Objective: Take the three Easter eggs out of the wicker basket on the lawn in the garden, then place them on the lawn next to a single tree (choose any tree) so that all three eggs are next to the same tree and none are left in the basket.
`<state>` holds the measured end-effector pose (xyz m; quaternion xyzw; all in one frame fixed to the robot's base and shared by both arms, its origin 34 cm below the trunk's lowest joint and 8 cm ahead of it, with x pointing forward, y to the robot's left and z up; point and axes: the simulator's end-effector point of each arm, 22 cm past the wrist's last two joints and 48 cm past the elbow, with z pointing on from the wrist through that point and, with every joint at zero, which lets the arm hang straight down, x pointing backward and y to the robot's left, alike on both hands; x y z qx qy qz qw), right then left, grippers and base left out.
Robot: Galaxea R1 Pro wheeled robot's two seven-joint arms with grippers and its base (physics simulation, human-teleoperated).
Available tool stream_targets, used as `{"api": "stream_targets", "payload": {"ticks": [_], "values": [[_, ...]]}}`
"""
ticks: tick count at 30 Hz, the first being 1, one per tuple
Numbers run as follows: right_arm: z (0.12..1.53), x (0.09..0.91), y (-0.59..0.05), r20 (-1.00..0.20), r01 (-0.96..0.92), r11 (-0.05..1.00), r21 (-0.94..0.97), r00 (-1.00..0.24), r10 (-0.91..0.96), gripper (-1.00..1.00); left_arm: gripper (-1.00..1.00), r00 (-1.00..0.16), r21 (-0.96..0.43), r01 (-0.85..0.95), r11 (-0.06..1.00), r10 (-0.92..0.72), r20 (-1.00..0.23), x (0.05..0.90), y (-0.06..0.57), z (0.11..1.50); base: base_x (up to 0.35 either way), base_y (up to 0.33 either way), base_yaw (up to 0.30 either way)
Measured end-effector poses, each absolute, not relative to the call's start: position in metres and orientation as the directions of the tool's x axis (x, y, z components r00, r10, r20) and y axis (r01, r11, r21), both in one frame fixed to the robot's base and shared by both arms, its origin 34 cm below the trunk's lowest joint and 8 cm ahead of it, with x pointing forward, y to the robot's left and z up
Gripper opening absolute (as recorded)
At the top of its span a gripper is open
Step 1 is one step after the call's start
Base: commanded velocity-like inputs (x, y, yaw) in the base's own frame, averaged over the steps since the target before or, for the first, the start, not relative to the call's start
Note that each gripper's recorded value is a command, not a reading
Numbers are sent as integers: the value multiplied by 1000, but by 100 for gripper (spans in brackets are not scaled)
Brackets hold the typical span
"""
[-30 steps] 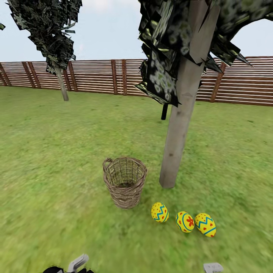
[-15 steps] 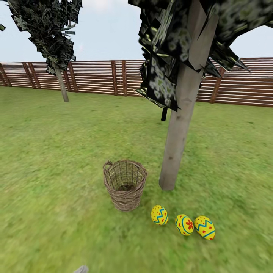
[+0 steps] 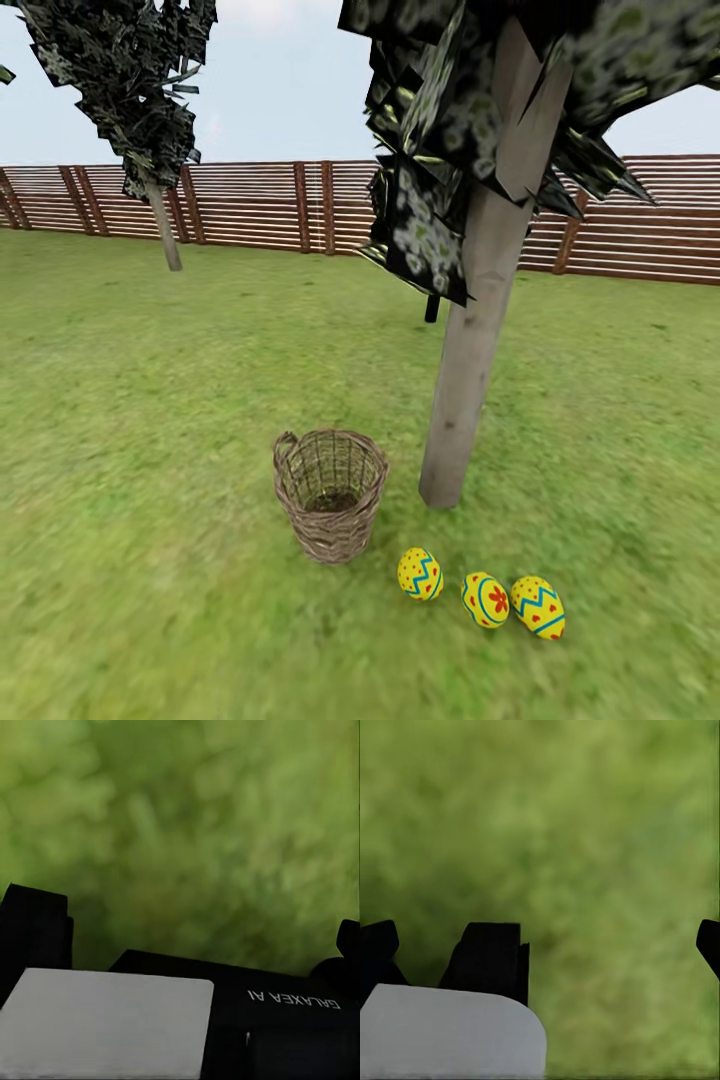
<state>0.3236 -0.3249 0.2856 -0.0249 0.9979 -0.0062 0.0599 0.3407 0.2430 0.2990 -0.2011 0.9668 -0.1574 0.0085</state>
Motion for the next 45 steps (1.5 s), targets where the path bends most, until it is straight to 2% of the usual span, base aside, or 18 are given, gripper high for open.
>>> {"api": "stream_targets", "payload": {"ticks": [45], "values": [[289,296,-325,-56,-46,999,-11,-997,-47,100,100,-913,-263,-409,874,-394,109,286,248,297,0,0,0]]}}
